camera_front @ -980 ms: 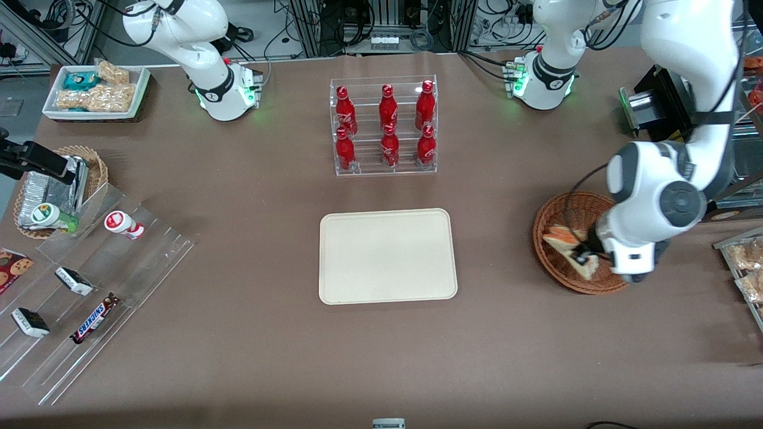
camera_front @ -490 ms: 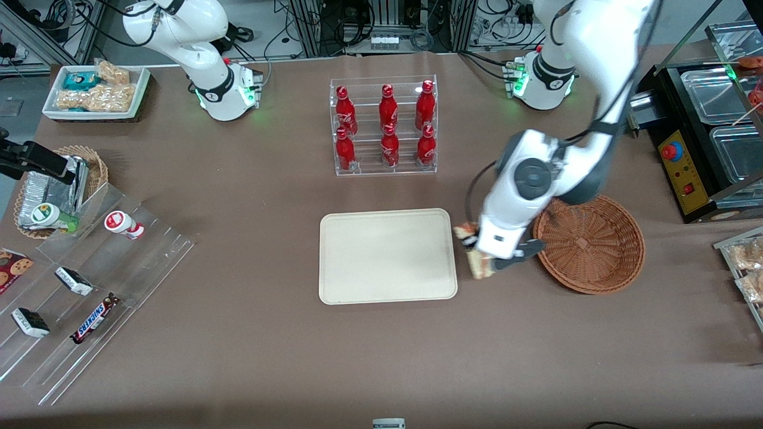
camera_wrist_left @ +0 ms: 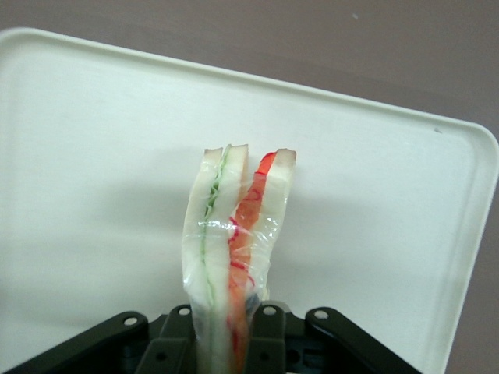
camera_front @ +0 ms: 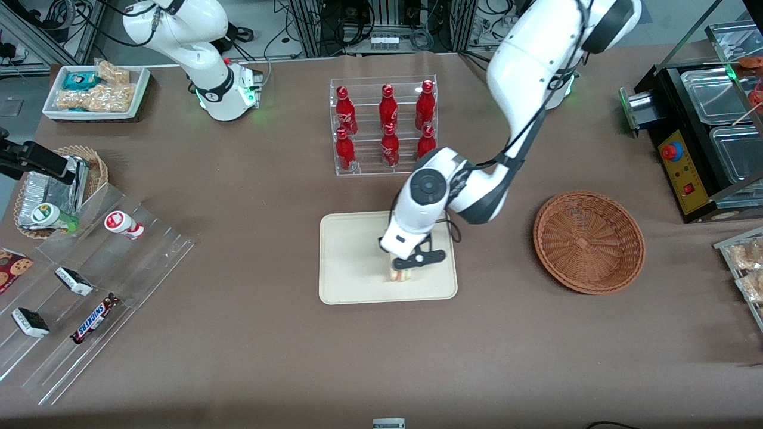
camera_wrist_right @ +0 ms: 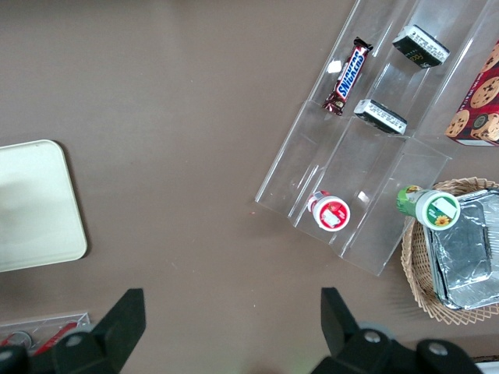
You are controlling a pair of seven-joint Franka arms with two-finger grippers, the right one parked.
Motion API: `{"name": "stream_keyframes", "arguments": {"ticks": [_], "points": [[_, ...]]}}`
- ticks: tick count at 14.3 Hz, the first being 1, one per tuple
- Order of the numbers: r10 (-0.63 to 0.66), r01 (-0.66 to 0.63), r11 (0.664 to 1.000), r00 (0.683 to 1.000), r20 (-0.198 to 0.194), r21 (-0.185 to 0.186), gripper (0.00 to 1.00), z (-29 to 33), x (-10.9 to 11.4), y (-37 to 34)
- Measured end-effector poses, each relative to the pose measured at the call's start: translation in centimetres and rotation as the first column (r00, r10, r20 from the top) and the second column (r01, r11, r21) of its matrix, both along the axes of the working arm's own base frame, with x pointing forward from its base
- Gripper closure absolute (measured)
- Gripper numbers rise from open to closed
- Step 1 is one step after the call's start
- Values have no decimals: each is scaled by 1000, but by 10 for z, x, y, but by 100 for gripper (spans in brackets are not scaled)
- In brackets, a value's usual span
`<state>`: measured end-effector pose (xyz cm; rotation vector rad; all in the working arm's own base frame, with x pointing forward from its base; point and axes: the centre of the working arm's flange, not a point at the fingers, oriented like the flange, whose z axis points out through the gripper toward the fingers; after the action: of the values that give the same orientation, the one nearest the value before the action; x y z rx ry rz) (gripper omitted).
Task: Place sandwich from basket to tray
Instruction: 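Lower the sandwich onto the tray and open the left gripper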
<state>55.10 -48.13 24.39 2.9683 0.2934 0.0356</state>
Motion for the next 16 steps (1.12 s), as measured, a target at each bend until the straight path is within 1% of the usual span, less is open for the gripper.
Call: {"name": "stream_keyframes", "arguments": {"ticks": [2,4,6,7,8,9,11,12,13,14,15,16], "points": [[-39,39,999,999,13,16,84,-13,-1,-11],[-86,85,996,996,16,28,84,-22,-2,-13],[-94,94,995,995,13,29,84,-24,-2,-13],[-82,82,996,997,8,18,81,-22,0,-12],[-63,63,998,998,-1,-2,74,-16,2,-13],[-53,52,999,999,-11,-12,62,-3,5,-14],[-53,53,999,998,-24,-8,44,46,7,-14],[-52,52,999,998,-17,-7,33,80,7,-11],[-46,46,999,999,-12,-1,24,112,9,-1],[-36,36,999,999,-14,10,15,142,10,11],[-28,29,999,999,-14,17,4,166,11,23],[-24,25,999,1000,-11,23,0,185,11,32]]}}
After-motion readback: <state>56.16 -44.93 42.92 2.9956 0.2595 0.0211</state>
